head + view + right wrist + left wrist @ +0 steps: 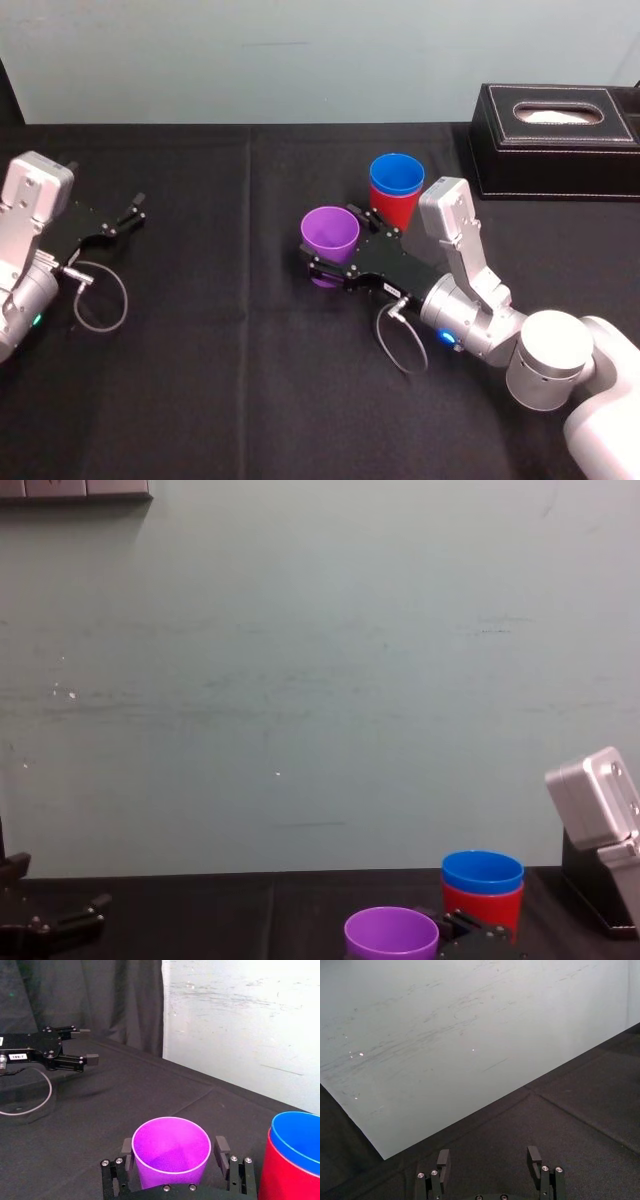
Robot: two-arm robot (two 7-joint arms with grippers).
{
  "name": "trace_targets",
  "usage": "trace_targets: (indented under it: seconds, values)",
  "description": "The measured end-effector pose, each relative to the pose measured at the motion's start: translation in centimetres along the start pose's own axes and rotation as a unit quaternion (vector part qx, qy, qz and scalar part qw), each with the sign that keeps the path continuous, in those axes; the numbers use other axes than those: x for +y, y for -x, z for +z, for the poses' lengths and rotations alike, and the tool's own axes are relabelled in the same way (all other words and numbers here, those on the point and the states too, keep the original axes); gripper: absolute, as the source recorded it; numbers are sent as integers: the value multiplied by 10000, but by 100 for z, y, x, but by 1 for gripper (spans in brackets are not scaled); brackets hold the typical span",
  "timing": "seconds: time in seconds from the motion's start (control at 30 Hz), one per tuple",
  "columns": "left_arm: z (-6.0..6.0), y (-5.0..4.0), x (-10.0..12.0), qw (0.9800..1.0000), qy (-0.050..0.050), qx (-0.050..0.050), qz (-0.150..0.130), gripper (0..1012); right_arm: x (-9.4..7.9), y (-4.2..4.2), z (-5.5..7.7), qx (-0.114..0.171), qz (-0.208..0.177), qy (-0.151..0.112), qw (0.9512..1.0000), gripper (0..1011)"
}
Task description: Stack the three plastic cups sequentially using one hand.
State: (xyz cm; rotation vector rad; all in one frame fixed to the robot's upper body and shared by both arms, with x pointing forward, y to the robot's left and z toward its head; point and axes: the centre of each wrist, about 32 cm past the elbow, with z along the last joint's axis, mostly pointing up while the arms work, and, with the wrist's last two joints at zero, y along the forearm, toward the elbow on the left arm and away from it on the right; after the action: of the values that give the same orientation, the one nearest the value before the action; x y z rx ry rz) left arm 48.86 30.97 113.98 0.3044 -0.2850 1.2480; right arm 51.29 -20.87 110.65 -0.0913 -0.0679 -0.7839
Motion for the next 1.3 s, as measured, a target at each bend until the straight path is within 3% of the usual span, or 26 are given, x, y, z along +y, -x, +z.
trace_targets:
  seconds: [0.27,0.43,0.53,0.83,1.0,1.3]
  values:
    - [0,0,0,10000,0,0,0,1005,0,2,3,1,5,-7,10000,995]
    - [0,0,0,10000,0,0,0,1005,0,1,4,1,5,-9,10000,908]
    - [0,0,0,10000,0,0,0,1005,-1,1,5,0,5,-9,10000,805]
    - [0,0,0,10000,0,0,0,1005,-3,-2,12,-11,8,-9,10000,757]
    - [0,0,0,10000,0,0,0,1005,-16,-38,118,-94,18,-30,9999,741]
    - [0,0,0,10000,0,0,0,1005,-102,-246,611,-230,25,-277,9993,736]
